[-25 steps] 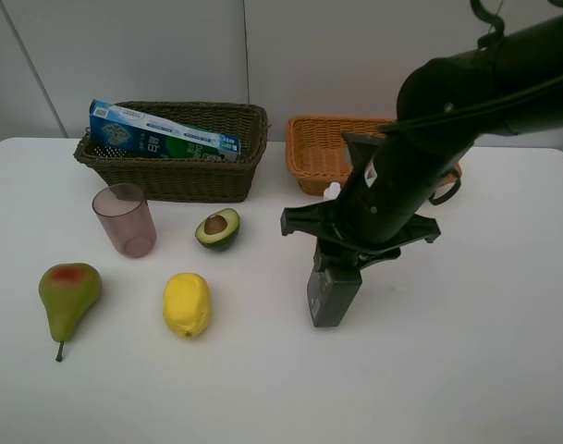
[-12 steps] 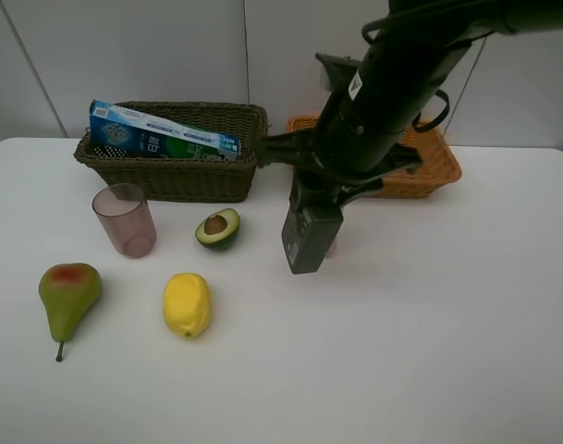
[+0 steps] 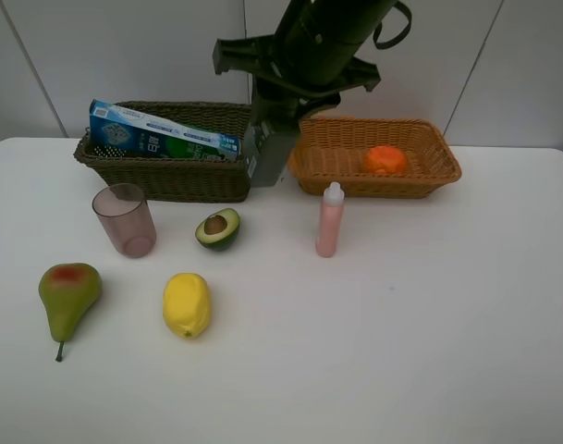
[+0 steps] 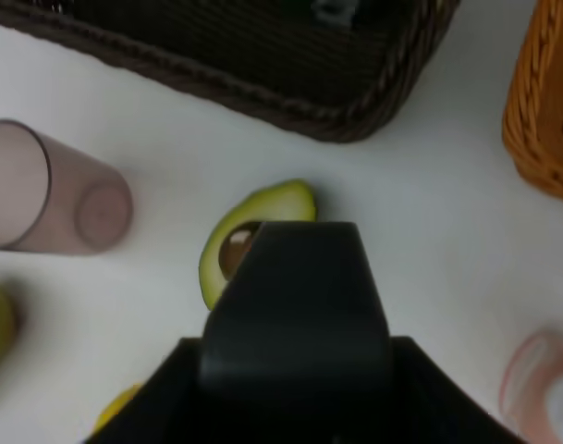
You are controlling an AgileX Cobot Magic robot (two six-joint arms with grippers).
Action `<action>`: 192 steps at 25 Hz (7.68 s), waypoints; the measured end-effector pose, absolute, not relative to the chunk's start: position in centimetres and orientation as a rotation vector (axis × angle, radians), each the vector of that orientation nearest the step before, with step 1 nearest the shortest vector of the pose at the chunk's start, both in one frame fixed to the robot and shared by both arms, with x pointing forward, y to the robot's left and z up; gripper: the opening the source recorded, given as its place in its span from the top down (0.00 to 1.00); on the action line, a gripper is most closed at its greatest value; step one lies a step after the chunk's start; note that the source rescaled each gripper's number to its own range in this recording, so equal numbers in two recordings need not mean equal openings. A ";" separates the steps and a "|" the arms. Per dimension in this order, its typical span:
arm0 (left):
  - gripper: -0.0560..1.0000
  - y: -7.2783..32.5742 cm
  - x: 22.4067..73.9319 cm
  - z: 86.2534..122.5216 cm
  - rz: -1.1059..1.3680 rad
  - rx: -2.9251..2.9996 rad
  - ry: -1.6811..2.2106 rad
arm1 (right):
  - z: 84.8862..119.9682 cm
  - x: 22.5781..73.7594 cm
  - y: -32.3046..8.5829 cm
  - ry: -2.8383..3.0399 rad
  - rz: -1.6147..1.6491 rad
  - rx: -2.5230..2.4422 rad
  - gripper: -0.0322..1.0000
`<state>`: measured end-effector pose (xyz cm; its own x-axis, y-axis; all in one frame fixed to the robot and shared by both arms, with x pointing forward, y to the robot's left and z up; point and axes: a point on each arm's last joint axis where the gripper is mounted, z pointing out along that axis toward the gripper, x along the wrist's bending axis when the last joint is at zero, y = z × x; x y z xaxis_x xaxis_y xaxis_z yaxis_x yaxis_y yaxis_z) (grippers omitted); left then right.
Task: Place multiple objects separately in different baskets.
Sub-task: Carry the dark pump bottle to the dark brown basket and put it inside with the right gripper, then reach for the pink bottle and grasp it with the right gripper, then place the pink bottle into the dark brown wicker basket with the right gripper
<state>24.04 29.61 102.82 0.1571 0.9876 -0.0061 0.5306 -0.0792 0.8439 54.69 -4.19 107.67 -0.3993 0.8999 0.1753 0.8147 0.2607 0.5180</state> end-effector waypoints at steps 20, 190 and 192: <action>0.00 29.6 24.0 102.8 0.798 1.710 1.464 | 102.5 65.7 -0.4 2.213 0.886 1.546 0.86; 0.00 29.6 24.0 102.8 0.798 1.710 1.464 | 97.7 59.2 -7.8 2.200 0.366 2.062 0.97; 0.00 29.6 24.0 102.8 0.798 1.710 1.464 | 99.0 59.2 -7.5 2.238 0.397 2.043 0.97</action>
<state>24.04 29.61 102.82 0.1571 0.9876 -0.0061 0.5306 -0.0792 0.8439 59.23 -7.52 98.95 -0.1043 0.9883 0.1114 0.9662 0.0741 0.2469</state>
